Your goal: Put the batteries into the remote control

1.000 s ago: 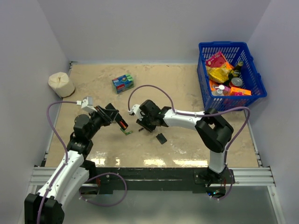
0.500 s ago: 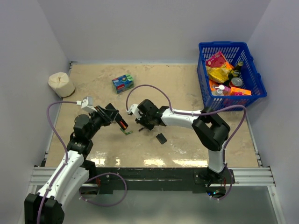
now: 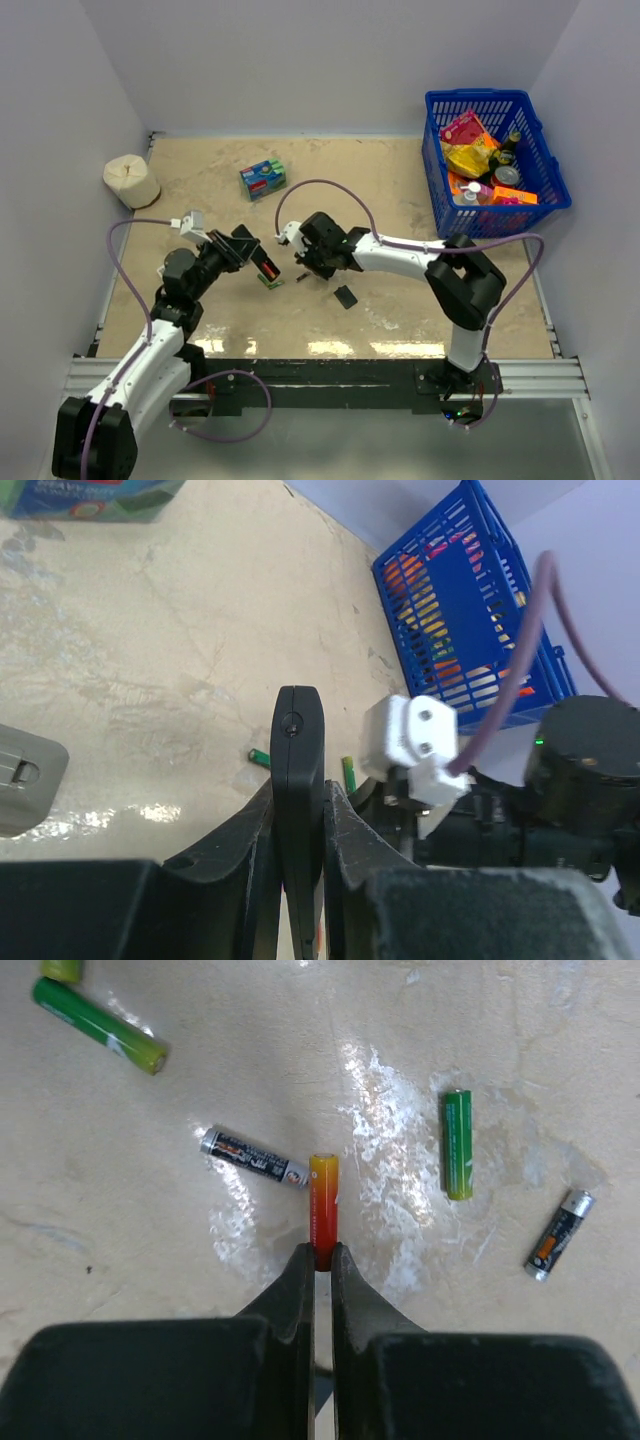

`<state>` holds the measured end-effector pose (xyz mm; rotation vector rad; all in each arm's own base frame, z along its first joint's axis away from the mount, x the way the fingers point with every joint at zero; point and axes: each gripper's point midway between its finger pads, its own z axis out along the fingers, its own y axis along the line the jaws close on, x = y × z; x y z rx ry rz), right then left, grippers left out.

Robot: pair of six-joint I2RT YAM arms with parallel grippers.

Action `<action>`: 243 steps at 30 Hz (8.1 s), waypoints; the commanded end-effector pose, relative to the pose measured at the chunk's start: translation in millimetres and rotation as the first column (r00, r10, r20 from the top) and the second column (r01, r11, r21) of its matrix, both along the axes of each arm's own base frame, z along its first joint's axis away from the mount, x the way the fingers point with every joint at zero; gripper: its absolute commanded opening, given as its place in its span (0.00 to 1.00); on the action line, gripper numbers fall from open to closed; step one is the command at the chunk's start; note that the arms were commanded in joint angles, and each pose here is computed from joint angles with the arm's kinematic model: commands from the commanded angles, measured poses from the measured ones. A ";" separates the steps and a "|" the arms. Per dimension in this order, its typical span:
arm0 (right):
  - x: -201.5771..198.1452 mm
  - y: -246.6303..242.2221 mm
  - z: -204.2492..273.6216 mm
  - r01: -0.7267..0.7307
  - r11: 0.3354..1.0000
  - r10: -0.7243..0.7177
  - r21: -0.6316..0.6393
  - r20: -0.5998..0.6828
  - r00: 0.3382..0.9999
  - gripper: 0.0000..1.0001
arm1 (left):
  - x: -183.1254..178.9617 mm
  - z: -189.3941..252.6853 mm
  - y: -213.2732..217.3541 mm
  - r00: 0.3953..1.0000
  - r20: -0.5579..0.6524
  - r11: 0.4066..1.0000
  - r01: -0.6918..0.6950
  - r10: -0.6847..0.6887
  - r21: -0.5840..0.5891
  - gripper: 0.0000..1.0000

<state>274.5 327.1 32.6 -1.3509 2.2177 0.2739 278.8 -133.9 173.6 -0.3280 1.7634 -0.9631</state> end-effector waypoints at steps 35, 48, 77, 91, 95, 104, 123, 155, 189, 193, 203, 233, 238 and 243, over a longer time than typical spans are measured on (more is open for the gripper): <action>-60.1 46.0 167.7 0.111 0.944 -0.085 0.312 -0.096 0.992 0.00 | -11.4 62.8 -25.9 0.955 0.276 0.932 0.191 -0.105 -0.309 0.00; -57.7 50.5 166.0 0.168 0.942 -0.132 0.292 -0.139 0.982 0.00 | -16.3 63.7 -32.9 0.952 0.281 0.925 0.212 -0.123 -0.314 0.00; -51.3 49.1 176.4 0.183 0.955 -0.156 0.234 -0.129 0.979 0.25 | -17.1 61.5 -32.2 0.978 0.193 0.852 0.171 -0.084 -0.495 0.00; -42.8 53.4 207.7 0.180 0.940 -0.163 0.289 -0.080 0.983 0.37 | -15.5 43.8 -29.2 0.994 0.068 0.792 0.106 -0.081 -0.602 0.00; -41.8 55.9 242.9 0.143 0.920 -0.140 0.366 -0.034 0.990 0.53 | -15.4 39.5 -29.4 0.995 0.030 0.767 0.089 -0.090 -0.635 0.00; -52.9 26.1 258.9 -0.003 0.901 -0.009 0.433 0.025 1.000 0.57 | -16.0 54.2 -30.4 0.992 0.024 0.692 0.101 -0.120 -0.715 0.00; -77.3 17.2 245.3 -0.145 0.704 0.235 0.695 -0.035 0.971 0.62 | -22.2 83.1 -39.7 0.977 0.070 0.631 0.184 -0.202 -0.753 0.00; -64.6 34.6 224.4 -0.119 0.702 0.238 0.702 -0.074 0.968 0.60 | -32.0 105.5 -43.6 0.964 0.136 0.612 0.251 -0.228 -0.750 0.00; -61.7 45.2 200.4 0.092 0.729 0.181 0.678 -0.321 0.930 0.11 | -62.6 160.8 -57.3 0.834 0.456 0.622 0.542 -0.312 -0.565 0.00; -62.4 47.9 202.0 0.100 0.729 0.194 0.677 -0.344 0.919 0.06 | -70.4 169.2 -56.4 0.802 0.509 0.616 0.579 -0.312 -0.535 0.00; -64.9 48.9 207.6 0.098 0.752 0.209 0.652 -0.377 0.902 0.27 | -67.8 170.0 -61.3 0.794 0.514 0.633 0.585 -0.323 -0.506 0.00; -53.5 52.0 233.5 0.199 0.677 0.121 0.709 -0.374 0.919 0.53 | -35.7 131.8 -67.1 0.862 0.417 0.797 0.457 -0.288 -0.394 0.00; -57.3 52.9 221.9 0.205 0.693 0.135 0.691 -0.403 0.905 0.53 | -33.2 131.8 -66.9 0.866 0.412 0.795 0.452 -0.282 -0.404 0.00; -57.9 51.5 212.8 0.206 0.706 0.133 0.678 -0.412 0.902 0.50 | -32.0 133.0 -67.1 0.865 0.415 0.793 0.453 -0.281 -0.408 0.00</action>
